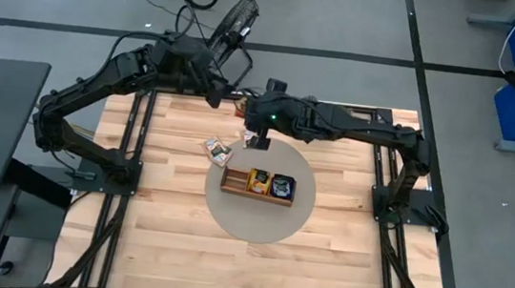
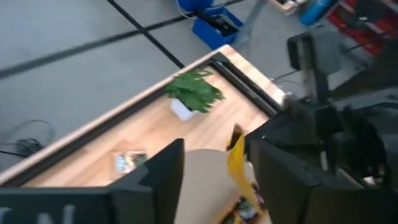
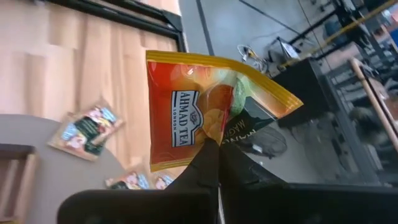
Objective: Pick & Place Tea
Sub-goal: Put the yellow tea bag into the middle section of the wooden organizer
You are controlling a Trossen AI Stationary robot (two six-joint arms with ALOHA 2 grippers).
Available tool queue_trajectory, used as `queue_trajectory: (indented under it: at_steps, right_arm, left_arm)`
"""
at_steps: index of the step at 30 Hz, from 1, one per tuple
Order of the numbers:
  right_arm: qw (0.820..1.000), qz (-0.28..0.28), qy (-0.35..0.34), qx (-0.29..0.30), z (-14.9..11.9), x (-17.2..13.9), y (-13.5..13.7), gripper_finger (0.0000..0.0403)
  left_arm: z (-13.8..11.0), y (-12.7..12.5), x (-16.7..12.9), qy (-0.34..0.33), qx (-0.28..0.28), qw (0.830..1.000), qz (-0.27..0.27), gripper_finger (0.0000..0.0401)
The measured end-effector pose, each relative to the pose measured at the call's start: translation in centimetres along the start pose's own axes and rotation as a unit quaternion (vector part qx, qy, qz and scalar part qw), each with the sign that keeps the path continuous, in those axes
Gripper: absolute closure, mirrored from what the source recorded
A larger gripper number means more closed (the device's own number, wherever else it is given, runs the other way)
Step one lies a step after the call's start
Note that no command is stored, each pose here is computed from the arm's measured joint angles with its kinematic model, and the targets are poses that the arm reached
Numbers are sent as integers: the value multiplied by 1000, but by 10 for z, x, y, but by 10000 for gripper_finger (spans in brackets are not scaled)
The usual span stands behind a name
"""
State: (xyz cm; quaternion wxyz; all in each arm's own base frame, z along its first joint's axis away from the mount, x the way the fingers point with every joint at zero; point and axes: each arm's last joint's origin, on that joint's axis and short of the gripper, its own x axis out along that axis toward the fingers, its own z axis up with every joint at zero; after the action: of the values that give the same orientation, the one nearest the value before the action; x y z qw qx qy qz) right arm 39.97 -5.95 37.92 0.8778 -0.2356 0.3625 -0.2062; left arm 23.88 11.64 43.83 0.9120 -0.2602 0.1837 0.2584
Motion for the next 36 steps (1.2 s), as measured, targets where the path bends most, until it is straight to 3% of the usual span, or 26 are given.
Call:
queue_trajectory:
  at_steps: [8,17,23,36]
  right_arm:
    - [999,-14,-40,16,9,-2,0,403]
    - [999,-17,-41,17,10,-2,0,403]
    - [999,-18,-38,18,9,-1,-1,403]
    - [999,-22,-27,30,4,2,-8,403]
  left_arm:
    - [-5,-11,5,22,-4,999,-42,127]
    - [-12,-20,23,39,8,998,-41,117]
    - [-13,-19,28,41,21,998,-36,151]
    - [-15,-16,27,58,38,997,-22,294]
